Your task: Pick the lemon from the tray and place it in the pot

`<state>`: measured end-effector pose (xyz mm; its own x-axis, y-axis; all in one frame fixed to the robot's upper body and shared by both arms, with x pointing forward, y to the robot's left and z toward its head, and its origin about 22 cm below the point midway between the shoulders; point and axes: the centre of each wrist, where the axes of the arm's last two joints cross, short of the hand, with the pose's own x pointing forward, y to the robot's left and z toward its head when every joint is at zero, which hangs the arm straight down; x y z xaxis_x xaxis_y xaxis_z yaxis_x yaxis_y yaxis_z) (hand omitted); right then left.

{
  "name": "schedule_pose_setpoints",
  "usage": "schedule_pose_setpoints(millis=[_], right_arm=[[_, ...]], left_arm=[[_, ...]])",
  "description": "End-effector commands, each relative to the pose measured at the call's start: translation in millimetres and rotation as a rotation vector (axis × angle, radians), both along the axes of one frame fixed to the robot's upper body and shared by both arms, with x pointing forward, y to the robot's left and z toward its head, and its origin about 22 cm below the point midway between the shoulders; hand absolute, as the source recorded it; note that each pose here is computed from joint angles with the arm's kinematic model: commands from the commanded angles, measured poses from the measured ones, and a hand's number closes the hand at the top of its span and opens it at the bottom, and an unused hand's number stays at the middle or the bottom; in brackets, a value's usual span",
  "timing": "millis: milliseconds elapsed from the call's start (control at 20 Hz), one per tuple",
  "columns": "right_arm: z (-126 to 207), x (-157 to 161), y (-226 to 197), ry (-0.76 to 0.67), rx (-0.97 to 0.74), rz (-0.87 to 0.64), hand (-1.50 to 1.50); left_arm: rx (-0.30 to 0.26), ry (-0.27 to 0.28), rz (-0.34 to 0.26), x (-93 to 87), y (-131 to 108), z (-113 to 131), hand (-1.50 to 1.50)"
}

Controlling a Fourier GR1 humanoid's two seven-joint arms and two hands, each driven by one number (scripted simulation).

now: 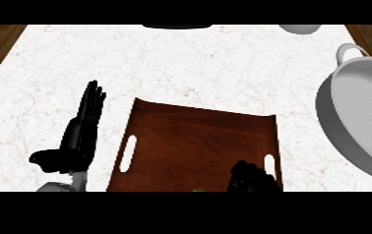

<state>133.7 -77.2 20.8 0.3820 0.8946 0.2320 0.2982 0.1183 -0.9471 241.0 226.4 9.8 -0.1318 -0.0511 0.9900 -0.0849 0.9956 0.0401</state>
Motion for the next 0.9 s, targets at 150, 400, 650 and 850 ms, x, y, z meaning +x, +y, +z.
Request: schedule_pose_setpoints(millis=[150, 400, 650, 850], right_arm=[[14.4, 63.5, -6.5, -0.017, 0.104, -0.278, 1.5], [17.8, 103.9, -85.4, 0.064, 0.231, -0.575, 1.5], [33.6, 147.0, -131.9, 0.066, 0.273, -0.736, 1.5], [60.5, 185.7, -178.9, -0.019, 0.209, -0.86, 1.5]], left_arm=[[-0.012, -0.015, -0.004, 7.5, -2.2, 5.1, 0.0], [-0.01, -0.033, 0.005, 2.1, -2.1, 3.2, 0.0], [0.0, -0.048, -0.022, 3.1, -6.0, 6.2, 0.0], [-0.003, -0.058, -0.061, 4.7, -12.9, 6.9, 0.0]])
